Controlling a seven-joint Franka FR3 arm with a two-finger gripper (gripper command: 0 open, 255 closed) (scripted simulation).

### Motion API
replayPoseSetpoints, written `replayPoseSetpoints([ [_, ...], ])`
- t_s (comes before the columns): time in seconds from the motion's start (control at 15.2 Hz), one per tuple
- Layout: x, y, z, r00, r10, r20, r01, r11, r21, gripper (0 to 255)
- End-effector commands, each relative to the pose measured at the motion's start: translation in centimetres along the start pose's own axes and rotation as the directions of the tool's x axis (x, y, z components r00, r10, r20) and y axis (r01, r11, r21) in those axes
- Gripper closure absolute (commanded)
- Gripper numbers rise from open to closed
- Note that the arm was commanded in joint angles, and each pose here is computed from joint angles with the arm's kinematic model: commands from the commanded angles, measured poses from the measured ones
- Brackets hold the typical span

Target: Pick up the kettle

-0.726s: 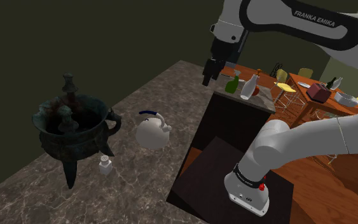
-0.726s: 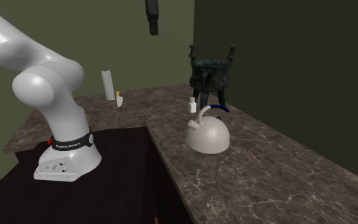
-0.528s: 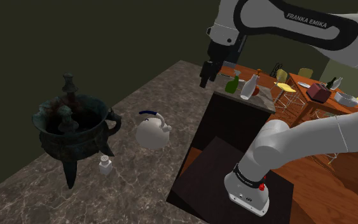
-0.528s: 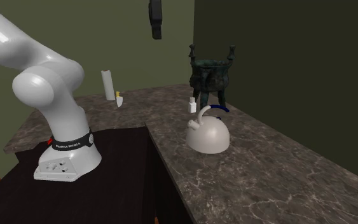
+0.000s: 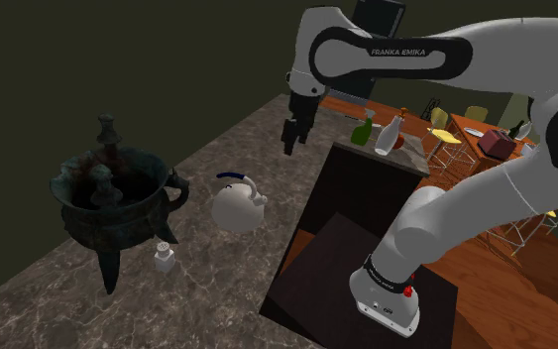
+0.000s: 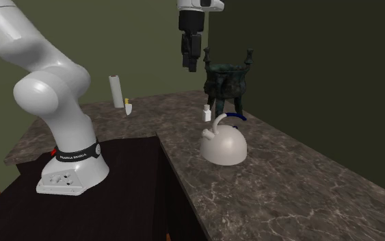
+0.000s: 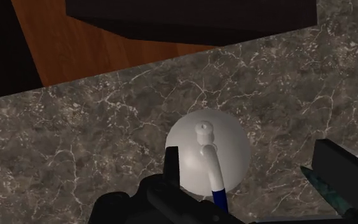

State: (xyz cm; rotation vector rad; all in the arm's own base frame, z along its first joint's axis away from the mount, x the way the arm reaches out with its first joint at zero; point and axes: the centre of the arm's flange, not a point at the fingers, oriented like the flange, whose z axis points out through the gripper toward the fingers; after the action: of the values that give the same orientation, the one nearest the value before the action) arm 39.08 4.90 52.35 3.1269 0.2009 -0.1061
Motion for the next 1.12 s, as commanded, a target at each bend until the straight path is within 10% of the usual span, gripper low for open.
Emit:
replayPoseSetpoints([
  [0.0,1.8,0.0,2.2,1.0,-0.015,0.021,0.015,1.0,-0.001,0],
  [1.06,13.6,-1.0,18.9,0.979,-0.115,0.166,0.116,0.993,0.0,0],
])
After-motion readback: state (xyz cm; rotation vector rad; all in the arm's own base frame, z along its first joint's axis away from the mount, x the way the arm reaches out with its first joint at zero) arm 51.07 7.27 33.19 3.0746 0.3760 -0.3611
